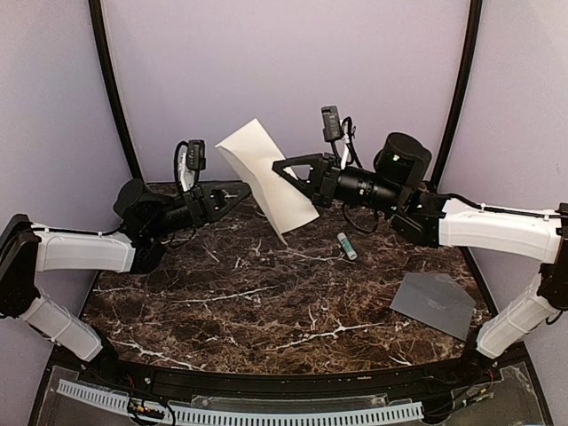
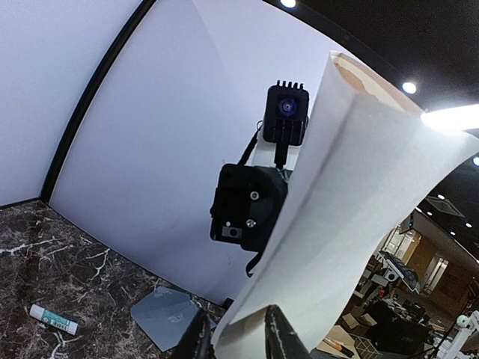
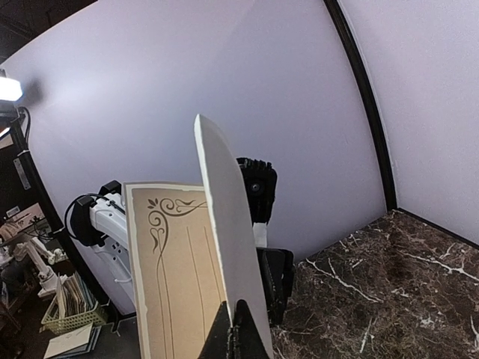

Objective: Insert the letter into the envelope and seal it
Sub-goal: Fold the letter.

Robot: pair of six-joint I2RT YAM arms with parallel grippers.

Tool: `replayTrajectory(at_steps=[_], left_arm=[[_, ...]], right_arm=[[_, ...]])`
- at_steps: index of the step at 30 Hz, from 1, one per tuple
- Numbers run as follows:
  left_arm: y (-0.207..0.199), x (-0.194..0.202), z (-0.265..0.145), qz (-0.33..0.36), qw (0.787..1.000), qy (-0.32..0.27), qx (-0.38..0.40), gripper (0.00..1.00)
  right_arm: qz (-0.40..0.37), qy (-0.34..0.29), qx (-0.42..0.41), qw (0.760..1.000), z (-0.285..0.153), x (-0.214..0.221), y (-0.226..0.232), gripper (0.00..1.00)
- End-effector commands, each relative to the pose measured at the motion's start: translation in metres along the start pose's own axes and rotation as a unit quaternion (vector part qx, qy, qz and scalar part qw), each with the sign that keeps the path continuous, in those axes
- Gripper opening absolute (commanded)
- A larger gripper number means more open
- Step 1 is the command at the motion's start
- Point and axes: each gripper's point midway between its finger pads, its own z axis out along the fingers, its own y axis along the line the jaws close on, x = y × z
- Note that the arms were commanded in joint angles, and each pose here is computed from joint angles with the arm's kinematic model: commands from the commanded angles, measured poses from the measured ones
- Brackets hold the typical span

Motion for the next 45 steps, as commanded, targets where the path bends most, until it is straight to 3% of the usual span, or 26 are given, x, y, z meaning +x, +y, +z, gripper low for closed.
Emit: replayTrajectory(at_steps=[1, 7, 12, 15, 27, 37, 39, 45], left_arm=[[-0.015, -0.006, 0.001, 0.019, 0.999, -0.006, 0.026, 0.21], [-0.018, -0.007, 0.001, 0.021, 0.999, -0.007, 0.035, 0.18], [-0.016, -0.004, 0.002, 0.015, 0.999, -0.002, 0.035, 0.39], [-0.015, -0.005, 0.002, 0.013, 0.999, -0.002, 0.037, 0.42], [-0.017, -0.005, 0.002, 0.012, 0.999, -0.007, 0.042, 0.12], [-0.018, -0.004, 0.0, 0.009, 0.999, -0.007, 0.044, 0.0], [-0.018, -0.003, -0.001, 0.008, 0.999, -0.006, 0.043, 0.0], [-0.02, -0.003, -0.003, 0.014, 0.999, -0.006, 0.039, 0.0]], right_arm=[[0.002, -0.014, -0.021, 1.0, -0.001, -0.005, 0.003, 0.0], [0.018, -0.017, -0.032, 0.999, -0.004, -0.003, 0.0, 0.0], [0.025, -0.007, -0.042, 0.999, -0.002, 0.001, -0.001, 0.0], [0.027, -0.004, -0.046, 0.999, -0.001, 0.003, 0.0, 0.0], [0.029, -0.008, -0.035, 0.999, -0.002, 0.004, -0.004, 0.0], [0.038, -0.014, -0.019, 0.999, -0.006, 0.002, -0.011, 0.01], [0.038, -0.019, -0.017, 0.999, -0.009, -0.001, -0.011, 0.1], [0.037, -0.044, -0.001, 0.998, -0.028, -0.014, -0.015, 0.5]])
